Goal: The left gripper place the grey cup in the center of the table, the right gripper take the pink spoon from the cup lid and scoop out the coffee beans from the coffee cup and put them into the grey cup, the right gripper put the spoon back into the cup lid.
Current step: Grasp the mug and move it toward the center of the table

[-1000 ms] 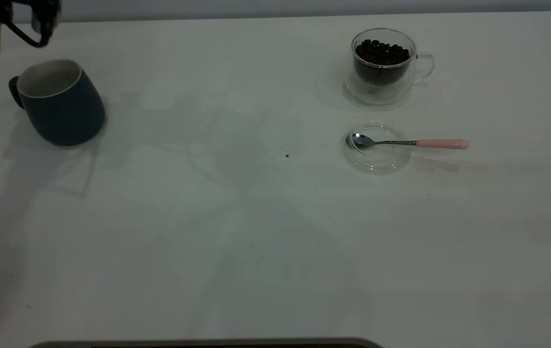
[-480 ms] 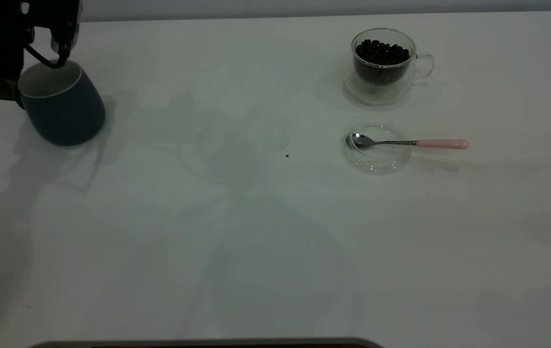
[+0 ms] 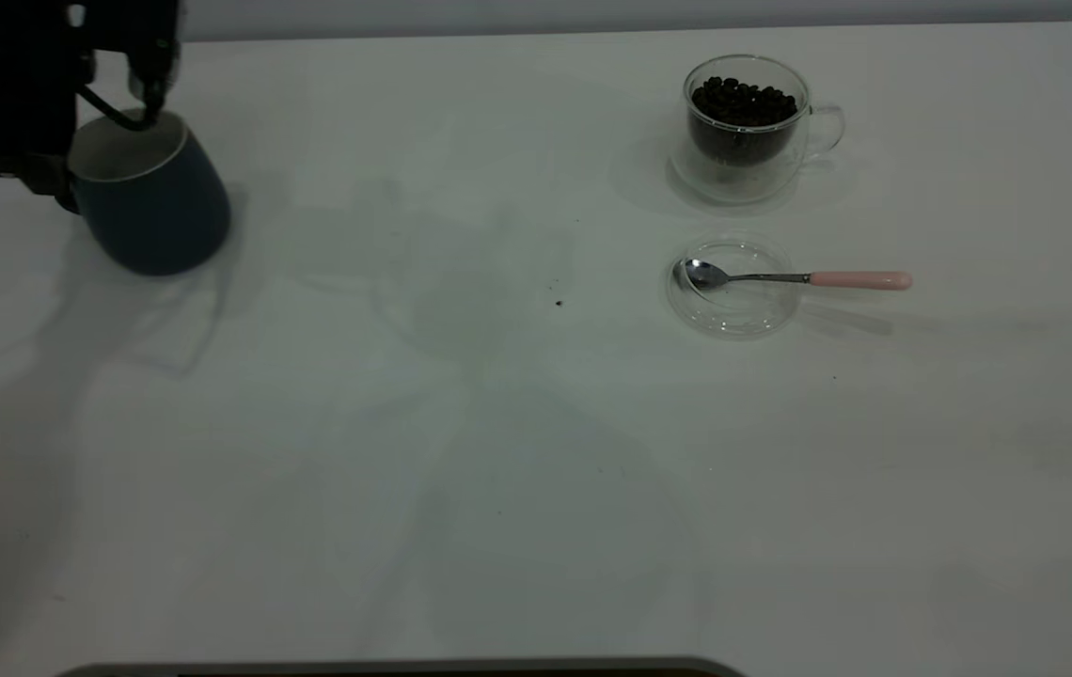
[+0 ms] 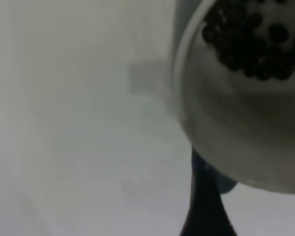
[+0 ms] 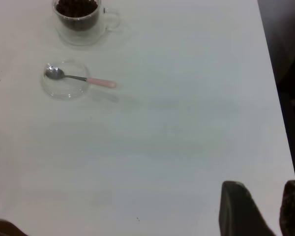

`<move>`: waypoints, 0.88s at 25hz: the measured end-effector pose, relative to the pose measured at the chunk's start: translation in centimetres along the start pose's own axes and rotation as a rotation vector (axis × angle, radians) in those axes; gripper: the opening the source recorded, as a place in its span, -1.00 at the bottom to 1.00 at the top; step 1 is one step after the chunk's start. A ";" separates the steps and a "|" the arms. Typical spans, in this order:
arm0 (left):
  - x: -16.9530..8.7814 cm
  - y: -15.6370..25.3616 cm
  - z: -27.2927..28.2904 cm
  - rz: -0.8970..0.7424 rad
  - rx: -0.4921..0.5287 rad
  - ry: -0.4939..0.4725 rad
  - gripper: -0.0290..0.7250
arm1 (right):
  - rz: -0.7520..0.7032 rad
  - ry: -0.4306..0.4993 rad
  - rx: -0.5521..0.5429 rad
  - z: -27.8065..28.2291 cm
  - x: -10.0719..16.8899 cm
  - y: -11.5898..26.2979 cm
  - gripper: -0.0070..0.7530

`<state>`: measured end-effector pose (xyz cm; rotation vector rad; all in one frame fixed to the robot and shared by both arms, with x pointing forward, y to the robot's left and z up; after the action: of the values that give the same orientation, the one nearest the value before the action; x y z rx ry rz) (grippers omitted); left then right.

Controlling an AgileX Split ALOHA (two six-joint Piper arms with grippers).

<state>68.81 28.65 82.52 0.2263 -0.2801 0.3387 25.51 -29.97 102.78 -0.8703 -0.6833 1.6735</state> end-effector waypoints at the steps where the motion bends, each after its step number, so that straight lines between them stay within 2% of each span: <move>1: -0.2 -0.5 0.1 -0.009 -0.005 -0.002 0.58 | 0.000 0.000 0.000 0.0 0.0 0.0 -0.34; 13: -2.3 -6.2 1.7 -0.101 -0.080 -0.049 0.58 | 0.000 0.000 0.000 0.0 0.0 0.0 -0.34; 22: -4.9 -11.2 3.4 -0.138 -0.163 -0.088 0.58 | 0.000 0.000 0.000 0.0 0.0 0.0 -0.34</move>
<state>67.55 16.03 82.34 0.0994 -0.3756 0.1684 25.51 -29.97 102.78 -0.8703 -0.6833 1.6735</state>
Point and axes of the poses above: a point on each arm's last joint axis where the gripper is mounted, z pointing back along that axis away from the gripper, x along the wrist's bending axis when the last joint is at zero, y = z × x, the point moved 2 cm from there along -z, pointing out along that axis toward the gripper, and after that the axes turned 12 degrees about z, right-handed, at the moved point
